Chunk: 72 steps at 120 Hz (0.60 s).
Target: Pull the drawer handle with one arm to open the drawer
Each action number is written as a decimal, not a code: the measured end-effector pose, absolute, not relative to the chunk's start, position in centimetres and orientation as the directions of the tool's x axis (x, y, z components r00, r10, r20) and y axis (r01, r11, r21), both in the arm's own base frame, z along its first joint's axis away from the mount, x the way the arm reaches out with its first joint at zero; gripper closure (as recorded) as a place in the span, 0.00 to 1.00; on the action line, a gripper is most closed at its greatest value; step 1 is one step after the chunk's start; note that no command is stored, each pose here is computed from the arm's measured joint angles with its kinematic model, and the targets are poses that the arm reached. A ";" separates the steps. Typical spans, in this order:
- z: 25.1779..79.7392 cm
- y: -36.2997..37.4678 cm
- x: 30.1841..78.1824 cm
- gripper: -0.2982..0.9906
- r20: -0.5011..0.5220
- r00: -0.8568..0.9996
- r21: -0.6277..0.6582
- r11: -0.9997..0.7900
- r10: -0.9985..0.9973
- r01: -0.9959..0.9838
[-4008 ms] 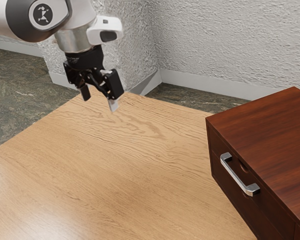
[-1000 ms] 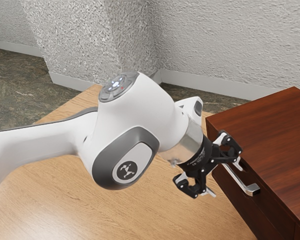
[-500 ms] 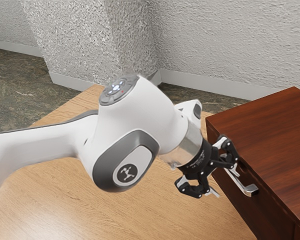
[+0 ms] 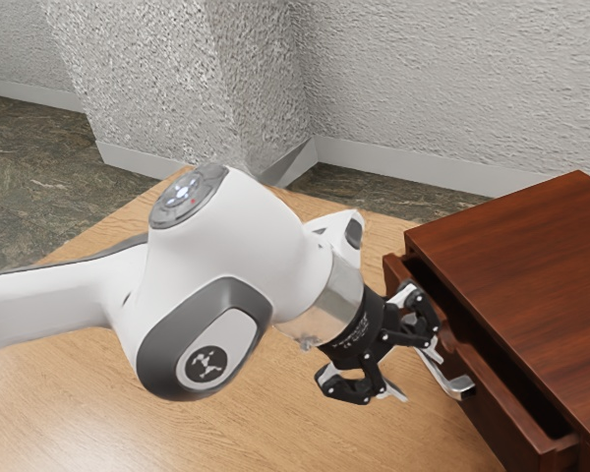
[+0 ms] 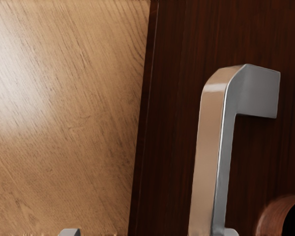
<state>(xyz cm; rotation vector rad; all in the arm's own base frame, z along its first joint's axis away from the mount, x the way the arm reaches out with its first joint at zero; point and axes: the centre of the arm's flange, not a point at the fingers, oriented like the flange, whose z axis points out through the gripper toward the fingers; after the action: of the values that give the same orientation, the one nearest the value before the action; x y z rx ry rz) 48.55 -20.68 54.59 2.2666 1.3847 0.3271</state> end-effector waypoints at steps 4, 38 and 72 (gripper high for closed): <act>54.5 -20.5 48.2 0.52 -0.036 0.464 0.500 -0.386 0.885 0.775; 54.2 -19.8 46.8 0.53 -0.037 0.461 0.506 -0.381 0.887 0.774; 53.8 -19.0 45.1 0.54 -0.037 0.457 0.511 -0.377 0.889 0.773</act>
<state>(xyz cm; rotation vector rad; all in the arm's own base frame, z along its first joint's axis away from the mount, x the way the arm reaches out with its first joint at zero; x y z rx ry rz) 45.10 -19.03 53.77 2.2511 1.3887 0.3369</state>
